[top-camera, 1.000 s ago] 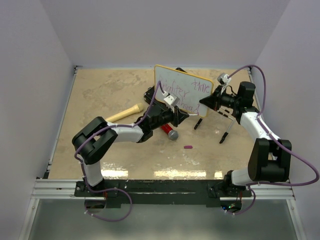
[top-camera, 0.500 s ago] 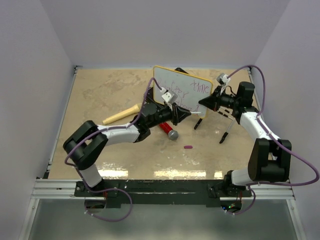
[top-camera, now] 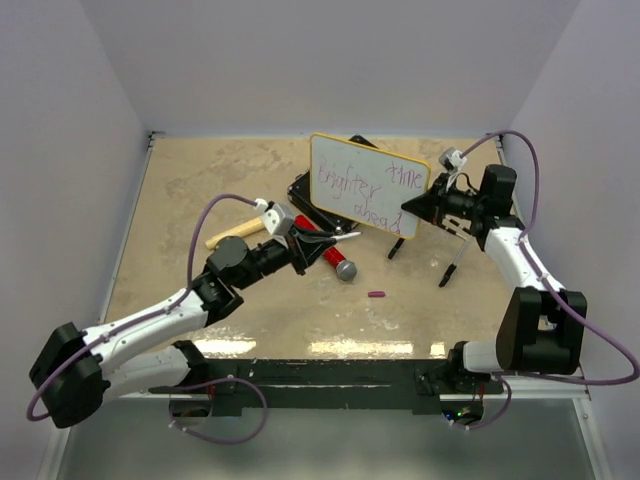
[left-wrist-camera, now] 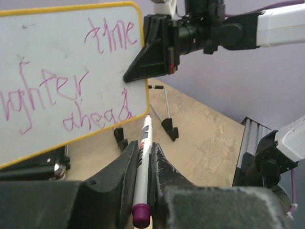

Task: Write a sentence on the whiteboard
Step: Write with the whiteboard marker without the cap on the whiteboard, then put down the whiteboard on the whiteboard stand.

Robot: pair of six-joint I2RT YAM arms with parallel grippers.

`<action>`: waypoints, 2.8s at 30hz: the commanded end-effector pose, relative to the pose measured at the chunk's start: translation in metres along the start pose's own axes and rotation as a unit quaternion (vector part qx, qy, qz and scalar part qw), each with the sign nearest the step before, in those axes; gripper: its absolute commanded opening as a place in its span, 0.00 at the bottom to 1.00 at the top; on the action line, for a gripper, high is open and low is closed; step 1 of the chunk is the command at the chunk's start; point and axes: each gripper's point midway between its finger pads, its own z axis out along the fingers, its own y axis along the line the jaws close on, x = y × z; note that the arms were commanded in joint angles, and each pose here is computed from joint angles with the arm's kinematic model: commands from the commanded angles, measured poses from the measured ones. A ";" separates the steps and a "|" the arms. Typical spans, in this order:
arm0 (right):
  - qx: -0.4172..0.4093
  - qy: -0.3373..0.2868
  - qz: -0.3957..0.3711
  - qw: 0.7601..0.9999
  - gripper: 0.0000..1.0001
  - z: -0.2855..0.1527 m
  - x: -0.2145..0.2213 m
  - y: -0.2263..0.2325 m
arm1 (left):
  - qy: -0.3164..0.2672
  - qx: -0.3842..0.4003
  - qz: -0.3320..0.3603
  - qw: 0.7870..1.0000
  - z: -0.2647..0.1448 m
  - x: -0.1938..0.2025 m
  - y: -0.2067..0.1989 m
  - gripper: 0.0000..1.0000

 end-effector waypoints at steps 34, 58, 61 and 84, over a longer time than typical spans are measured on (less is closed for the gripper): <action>0.112 0.025 -0.073 0.991 0.00 -0.170 0.008 -0.005 | -0.012 -0.098 0.049 0.994 -0.084 -0.028 0.016 0.00; 0.134 0.058 0.031 0.989 0.02 -0.203 0.091 -0.065 | -0.019 -0.078 0.049 0.996 -0.083 -0.027 0.009 0.00; 0.128 0.069 0.031 0.989 0.02 -0.205 0.102 -0.075 | -0.015 -0.075 0.049 0.996 -0.081 -0.025 0.010 0.00; 0.066 0.145 -0.004 0.987 0.00 -0.201 0.164 -0.094 | 0.000 -0.082 0.049 0.995 -0.077 -0.017 0.014 0.00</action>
